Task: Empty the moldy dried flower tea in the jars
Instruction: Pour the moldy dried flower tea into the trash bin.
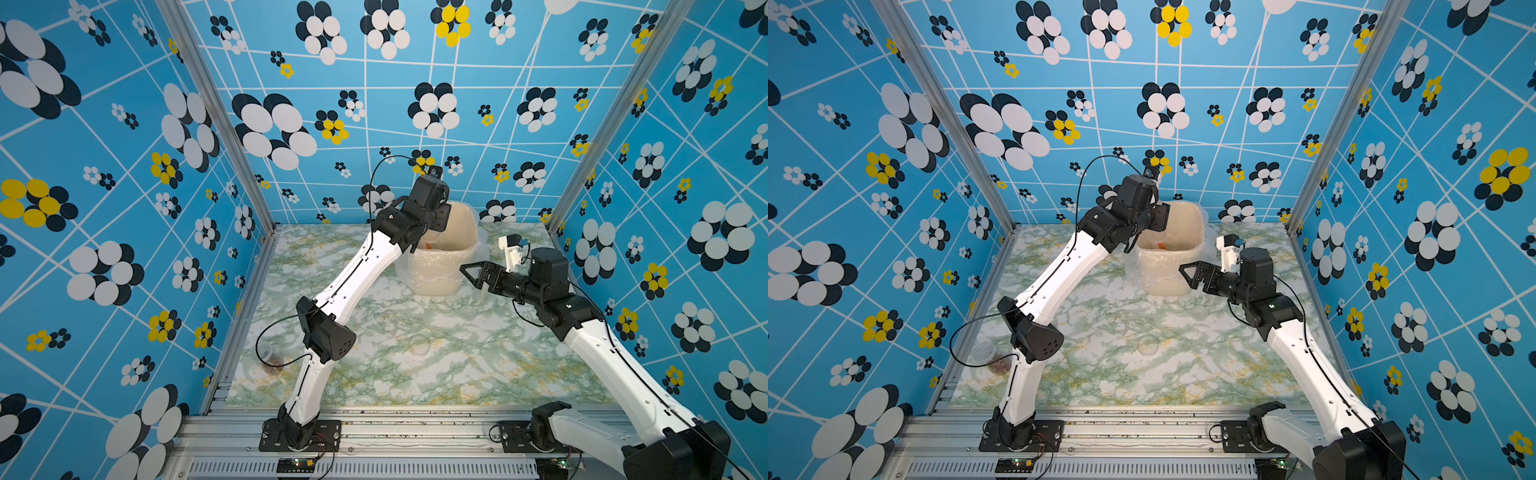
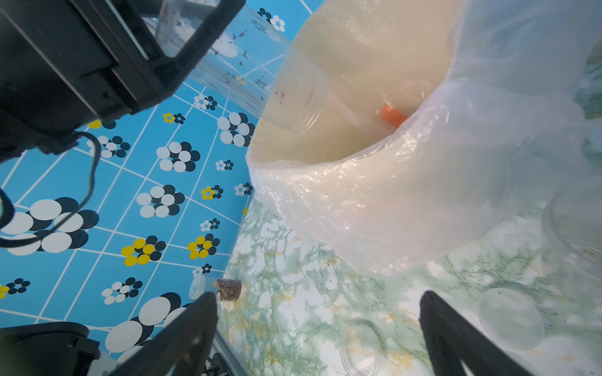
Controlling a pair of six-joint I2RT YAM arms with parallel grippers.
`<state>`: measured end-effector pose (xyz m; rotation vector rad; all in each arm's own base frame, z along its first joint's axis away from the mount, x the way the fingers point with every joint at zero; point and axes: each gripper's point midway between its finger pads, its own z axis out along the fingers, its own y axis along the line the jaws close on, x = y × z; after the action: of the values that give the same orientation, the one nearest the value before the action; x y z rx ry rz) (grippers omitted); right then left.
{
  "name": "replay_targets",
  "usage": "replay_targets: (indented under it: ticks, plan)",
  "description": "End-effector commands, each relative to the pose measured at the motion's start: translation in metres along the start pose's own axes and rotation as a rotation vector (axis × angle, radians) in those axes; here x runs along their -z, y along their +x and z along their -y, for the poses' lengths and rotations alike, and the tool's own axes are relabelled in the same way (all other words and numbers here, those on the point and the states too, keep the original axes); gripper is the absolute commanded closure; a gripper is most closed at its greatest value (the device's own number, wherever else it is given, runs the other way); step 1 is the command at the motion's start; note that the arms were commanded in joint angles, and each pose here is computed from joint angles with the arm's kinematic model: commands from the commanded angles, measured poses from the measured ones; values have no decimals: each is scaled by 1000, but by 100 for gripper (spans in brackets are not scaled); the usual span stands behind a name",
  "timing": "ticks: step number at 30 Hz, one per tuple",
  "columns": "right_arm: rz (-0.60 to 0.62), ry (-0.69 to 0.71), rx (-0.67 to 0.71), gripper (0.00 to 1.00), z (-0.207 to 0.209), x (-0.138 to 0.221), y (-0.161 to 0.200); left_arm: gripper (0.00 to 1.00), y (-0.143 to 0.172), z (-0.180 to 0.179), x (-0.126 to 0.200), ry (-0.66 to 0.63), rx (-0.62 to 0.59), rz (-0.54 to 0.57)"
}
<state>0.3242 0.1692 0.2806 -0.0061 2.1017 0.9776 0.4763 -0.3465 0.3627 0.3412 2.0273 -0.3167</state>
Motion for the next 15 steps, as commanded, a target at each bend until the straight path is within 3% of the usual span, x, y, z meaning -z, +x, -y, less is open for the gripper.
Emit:
replay_targets:
  ticks: [1, 4, 8, 12, 15]
  plan:
    - [-1, 18, 10, 1, 6, 2, 4, 100, -8, -6, 6, 55, 124, -6]
    - [-6, 19, 11, 1, 6, 2, 5, 100, -9, 5, 10, 5, -4, 26]
    - [-7, 22, 15, 1, 7, 2, 6, 100, -8, -4, 7, 77, 157, -14]
    - [-11, 24, 18, 1, 8, 2, 7, 100, -12, 7, 13, -29, -49, 45]
    - [-13, 32, 19, 1, 10, 2, 8, 100, -12, -4, 11, 73, 140, 0]
